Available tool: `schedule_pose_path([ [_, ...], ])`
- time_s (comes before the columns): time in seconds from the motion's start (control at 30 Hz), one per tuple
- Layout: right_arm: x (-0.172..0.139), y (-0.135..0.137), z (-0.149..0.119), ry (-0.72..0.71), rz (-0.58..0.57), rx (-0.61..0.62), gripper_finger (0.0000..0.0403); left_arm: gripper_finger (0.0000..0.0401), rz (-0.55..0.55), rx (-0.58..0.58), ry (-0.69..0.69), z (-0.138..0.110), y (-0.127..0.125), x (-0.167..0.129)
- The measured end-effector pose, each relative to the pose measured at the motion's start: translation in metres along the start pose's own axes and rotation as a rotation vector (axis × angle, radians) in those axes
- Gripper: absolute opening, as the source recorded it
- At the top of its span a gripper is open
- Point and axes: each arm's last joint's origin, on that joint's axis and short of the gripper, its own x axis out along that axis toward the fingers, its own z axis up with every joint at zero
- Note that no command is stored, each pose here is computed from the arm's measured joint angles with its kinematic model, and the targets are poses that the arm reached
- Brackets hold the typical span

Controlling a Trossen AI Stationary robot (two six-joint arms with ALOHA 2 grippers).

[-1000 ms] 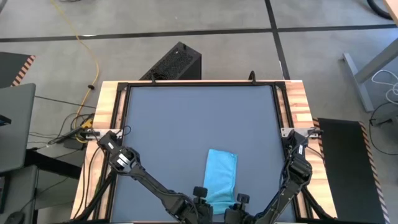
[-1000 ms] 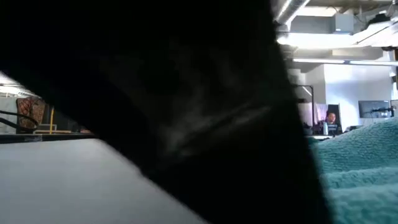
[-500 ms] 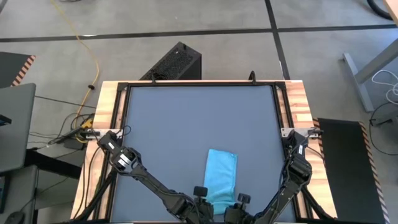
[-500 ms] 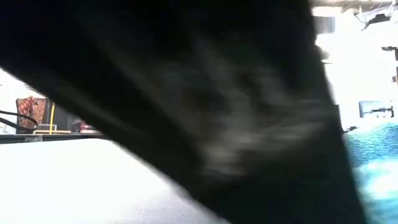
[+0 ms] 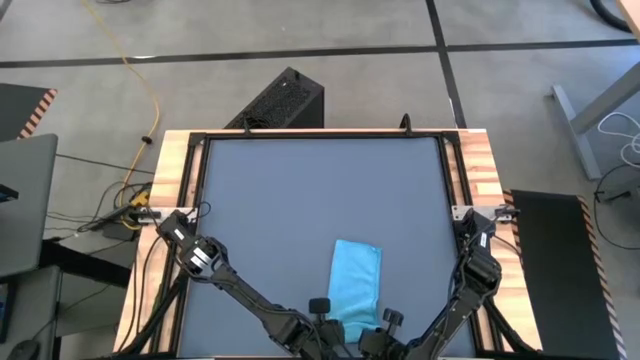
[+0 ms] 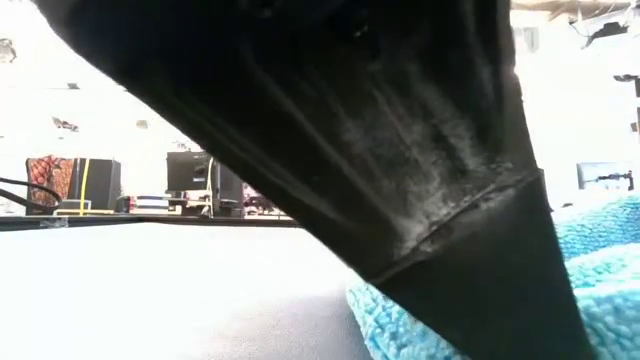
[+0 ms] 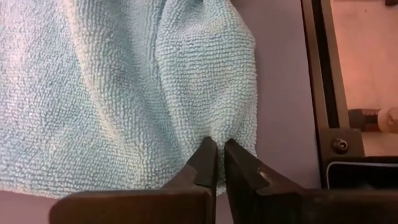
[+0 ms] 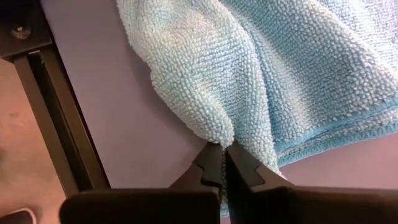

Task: Roll towel
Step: Roll the blue microfiber towel

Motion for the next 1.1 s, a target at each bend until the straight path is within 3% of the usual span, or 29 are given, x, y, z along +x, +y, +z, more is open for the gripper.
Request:
schedule_pose_path([
  [0.27,-0.02,-0.004,0.002,0.061,0.057,0.011,0.0016,0.0002,-0.051,-0.022,0.03,0.004,0.001,-0.01],
  [0.67,-0.036,0.006,0.003,0.173,0.237,0.072,0.0016,0.0001,-0.202,-0.055,0.066,0.016,0.003,-0.024],
  [1.1,-0.037,0.001,0.012,0.265,0.254,0.13,0.0016,0.0001,-0.239,-0.079,0.083,0.02,0.005,-0.023],
])
